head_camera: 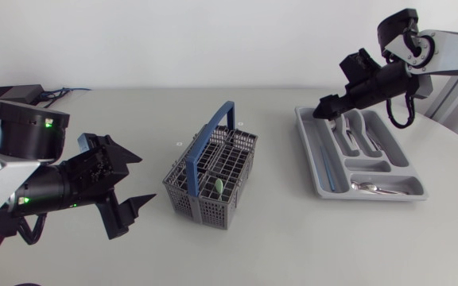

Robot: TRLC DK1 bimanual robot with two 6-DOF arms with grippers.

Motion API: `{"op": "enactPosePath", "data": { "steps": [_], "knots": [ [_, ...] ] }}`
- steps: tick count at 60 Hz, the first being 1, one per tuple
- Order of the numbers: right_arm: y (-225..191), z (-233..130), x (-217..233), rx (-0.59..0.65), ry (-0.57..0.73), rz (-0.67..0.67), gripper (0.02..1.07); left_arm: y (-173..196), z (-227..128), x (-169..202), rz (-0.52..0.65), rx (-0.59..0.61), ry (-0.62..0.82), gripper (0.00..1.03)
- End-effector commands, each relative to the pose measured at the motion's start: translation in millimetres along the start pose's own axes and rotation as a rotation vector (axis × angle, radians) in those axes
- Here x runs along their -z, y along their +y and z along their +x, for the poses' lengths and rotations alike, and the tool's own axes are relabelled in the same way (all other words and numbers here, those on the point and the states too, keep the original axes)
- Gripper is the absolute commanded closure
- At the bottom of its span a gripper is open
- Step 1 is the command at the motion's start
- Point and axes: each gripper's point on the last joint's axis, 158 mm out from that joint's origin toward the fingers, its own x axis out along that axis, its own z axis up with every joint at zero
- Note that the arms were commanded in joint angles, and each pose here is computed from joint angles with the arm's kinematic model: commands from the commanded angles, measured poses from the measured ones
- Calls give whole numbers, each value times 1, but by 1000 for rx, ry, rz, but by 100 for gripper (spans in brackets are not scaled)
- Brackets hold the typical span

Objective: Unload the cutlery basket into the drawer organizer.

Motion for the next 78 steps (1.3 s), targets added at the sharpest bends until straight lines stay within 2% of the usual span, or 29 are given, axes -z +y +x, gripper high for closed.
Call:
{"op": "enactPosePath", "data": {
  "steps": [1, 20, 30, 36, 45, 57, 66, 78],
  "knots": [
    [29, 0, -1, -36, -23, -10, 7, -12, 1, 5, 33, 23, -3, 5],
    [70, 33, -21, -99, -53, -10, 7, -38, 0, 9, 59, 85, 4, 7],
    [84, 57, -26, -128, -40, -2, 7, -57, 1, 13, 73, 138, 10, 13],
    [89, 74, -29, -140, -30, 7, 8, -69, 5, 13, 86, 169, 10, 25],
    [98, 97, -27, -161, -5, 16, 23, -77, 15, 17, 87, 196, 23, 47],
    [114, 116, -29, -194, 4, 26, 69, -84, 36, 20, 78, 229, 47, 83],
    [129, 124, -28, -236, 18, 39, 97, -90, 53, 25, 84, 253, 76, 84],
    [141, 115, -17, -279, 39, 39, 100, -71, 73, 26, 71, 200, 84, 85]
  ]
}}
